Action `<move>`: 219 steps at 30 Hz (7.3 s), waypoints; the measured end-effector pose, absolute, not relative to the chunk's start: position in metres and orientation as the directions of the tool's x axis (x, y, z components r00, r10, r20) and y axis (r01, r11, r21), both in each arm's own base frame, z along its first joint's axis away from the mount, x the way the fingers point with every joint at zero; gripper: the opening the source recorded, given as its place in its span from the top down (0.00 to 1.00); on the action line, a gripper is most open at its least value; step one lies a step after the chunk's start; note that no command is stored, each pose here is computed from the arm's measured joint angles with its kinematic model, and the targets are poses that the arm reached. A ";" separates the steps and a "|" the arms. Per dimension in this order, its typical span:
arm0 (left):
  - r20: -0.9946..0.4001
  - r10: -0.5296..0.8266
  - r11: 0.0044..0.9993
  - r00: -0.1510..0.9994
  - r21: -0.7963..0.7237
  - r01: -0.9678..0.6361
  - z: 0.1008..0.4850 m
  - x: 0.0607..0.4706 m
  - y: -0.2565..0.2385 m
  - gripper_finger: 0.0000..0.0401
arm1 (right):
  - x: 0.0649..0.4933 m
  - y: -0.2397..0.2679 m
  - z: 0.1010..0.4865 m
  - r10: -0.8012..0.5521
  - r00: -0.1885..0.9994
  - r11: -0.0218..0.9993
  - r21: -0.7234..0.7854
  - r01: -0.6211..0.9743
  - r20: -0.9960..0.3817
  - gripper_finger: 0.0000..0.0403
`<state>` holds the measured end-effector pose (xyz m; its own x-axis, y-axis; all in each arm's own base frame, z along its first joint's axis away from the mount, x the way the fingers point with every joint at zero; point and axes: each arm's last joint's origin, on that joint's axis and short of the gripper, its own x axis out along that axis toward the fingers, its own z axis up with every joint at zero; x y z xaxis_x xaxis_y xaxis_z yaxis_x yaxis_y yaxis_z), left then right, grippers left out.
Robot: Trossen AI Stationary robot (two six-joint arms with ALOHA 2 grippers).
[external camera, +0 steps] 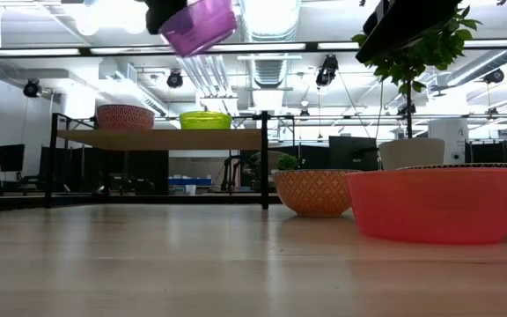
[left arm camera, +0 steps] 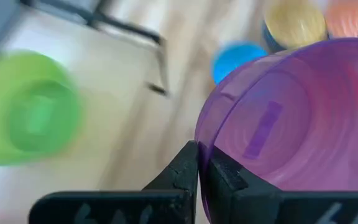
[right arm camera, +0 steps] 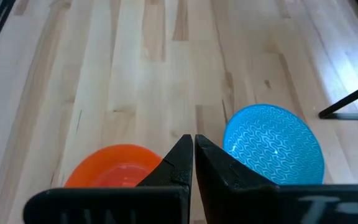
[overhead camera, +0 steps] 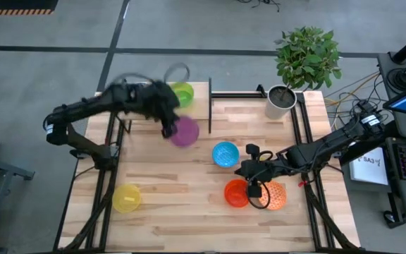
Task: Place and stack bowls onto a shelf
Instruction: Stack the violet bowl on top of the green bowl on the shelf, then stack the light blue bowl on top of the blue bowl on the shelf
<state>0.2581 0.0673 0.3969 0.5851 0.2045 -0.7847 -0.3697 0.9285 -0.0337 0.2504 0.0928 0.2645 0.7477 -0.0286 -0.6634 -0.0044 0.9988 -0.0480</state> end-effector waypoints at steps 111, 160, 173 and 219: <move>-0.798 0.418 0.860 0.434 0.193 -0.473 0.395 0.259 0.277 0.99 | 0.250 0.093 0.265 -0.029 0.747 0.999 -0.046 -0.002 -0.664 0.98; -0.869 0.339 0.853 0.360 0.123 -0.507 0.346 0.248 0.259 1.00 | 0.249 0.090 0.260 -0.084 0.747 0.996 -0.083 0.039 -0.660 0.98; -0.826 0.328 0.883 0.459 0.094 -0.461 0.372 0.246 0.218 1.00 | 0.251 0.091 0.262 -0.077 0.764 0.997 -0.071 0.041 -0.641 0.98; -0.608 -0.024 0.983 0.794 0.132 0.131 0.259 0.348 -0.029 1.00 | 0.229 0.102 0.245 0.275 0.930 0.946 -0.102 -0.307 -0.245 0.98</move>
